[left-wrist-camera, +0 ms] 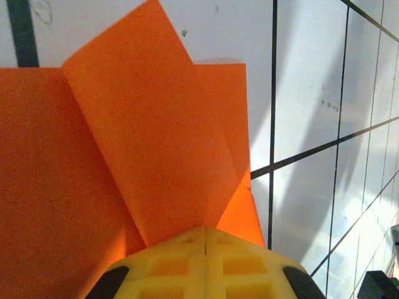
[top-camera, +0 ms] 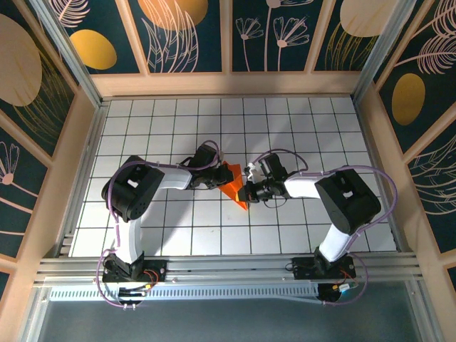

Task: Fold a paper plane with a square sheet of paper (fold left side to right side)
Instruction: Fourth fold the wing at the center of the table.

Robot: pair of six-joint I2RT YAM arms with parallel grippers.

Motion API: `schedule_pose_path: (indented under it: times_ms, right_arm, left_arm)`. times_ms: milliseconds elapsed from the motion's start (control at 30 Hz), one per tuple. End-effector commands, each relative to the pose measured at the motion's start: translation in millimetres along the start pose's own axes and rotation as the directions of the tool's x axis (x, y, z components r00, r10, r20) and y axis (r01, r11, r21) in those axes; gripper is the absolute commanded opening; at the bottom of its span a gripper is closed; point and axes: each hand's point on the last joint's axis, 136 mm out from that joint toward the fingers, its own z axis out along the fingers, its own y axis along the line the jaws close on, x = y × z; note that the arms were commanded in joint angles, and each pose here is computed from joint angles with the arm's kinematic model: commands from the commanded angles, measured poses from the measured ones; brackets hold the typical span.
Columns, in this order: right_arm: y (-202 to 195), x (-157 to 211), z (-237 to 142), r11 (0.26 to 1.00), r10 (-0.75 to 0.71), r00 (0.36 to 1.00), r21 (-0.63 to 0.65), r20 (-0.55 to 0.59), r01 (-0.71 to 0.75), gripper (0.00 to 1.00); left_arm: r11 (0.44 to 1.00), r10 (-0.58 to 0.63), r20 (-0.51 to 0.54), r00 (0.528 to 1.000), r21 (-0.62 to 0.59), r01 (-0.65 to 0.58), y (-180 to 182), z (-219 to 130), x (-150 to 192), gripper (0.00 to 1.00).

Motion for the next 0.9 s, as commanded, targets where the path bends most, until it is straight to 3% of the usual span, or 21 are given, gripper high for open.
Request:
schedule_pose_path:
  times_ms: [0,867]
  right_arm:
    - [-7.5,14.4,5.7,1.0,0.012,0.999,0.015,-0.034,-0.011,0.0]
    - [-16.1,37.6,8.0,0.998,0.045,0.996,0.042,-0.083,-0.041,0.0]
  left_arm:
    - [0.984,-0.054,-0.047,0.997,-0.174,0.045,54.3,7.9,25.5,0.0]
    - [0.981,-0.058,-0.046,0.997,-0.189,0.048,58.5,8.7,26.3,0.0]
